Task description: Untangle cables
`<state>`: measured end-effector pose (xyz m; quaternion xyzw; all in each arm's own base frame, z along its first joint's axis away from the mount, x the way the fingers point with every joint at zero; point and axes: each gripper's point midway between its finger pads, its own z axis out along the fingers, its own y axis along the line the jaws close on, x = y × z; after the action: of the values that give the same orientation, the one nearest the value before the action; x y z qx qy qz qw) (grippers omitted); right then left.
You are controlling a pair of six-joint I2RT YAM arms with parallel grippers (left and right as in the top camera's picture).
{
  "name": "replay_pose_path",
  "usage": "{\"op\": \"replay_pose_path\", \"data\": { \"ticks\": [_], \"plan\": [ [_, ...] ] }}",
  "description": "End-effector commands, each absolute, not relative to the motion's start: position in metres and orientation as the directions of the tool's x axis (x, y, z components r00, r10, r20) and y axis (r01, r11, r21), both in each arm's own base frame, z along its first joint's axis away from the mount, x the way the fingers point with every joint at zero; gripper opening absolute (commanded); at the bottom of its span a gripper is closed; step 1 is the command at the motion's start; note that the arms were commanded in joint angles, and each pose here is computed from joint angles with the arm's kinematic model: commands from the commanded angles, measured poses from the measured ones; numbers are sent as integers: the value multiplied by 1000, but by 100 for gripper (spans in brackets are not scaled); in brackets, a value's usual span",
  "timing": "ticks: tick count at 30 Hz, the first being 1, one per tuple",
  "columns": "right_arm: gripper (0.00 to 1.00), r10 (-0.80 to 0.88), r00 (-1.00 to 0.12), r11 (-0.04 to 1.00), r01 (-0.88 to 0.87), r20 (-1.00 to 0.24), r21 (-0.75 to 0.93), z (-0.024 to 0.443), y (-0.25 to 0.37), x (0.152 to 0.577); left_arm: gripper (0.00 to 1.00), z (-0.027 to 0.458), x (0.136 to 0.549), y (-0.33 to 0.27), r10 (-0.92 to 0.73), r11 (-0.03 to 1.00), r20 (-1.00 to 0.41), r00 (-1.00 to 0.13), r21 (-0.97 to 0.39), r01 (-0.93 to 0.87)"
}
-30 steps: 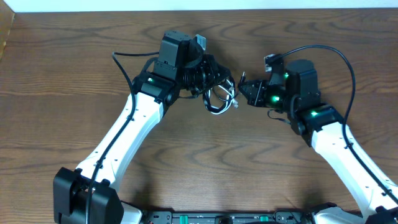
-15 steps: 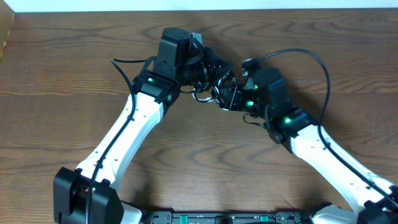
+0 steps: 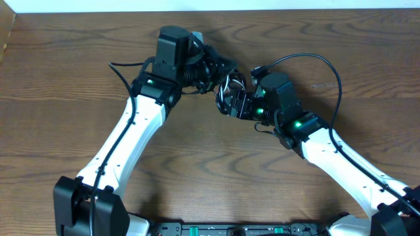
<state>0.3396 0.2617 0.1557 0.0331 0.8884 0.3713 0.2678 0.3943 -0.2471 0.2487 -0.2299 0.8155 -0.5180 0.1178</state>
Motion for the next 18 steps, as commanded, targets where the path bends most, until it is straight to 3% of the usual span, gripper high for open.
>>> {"op": "replay_pose_path", "data": {
  "ticks": [1,7,11,18],
  "plan": [
    [67,214,-871,734,-155,-442,661,150,258,333,7,255,395,-247,-432,420,-96,-897,-901,-106],
    [69,205,-904,823,-48,-374,567,119,228,322,7,219,372,-239,-289,575,-189,-939,-818,-12],
    [70,133,-925,885,-50,-356,462,100,207,309,7,181,361,-217,-287,699,-185,-940,-711,-74],
    [71,161,-933,924,28,-322,380,88,176,307,7,156,349,-214,-183,781,-205,-961,-625,-15]
  ]
}}
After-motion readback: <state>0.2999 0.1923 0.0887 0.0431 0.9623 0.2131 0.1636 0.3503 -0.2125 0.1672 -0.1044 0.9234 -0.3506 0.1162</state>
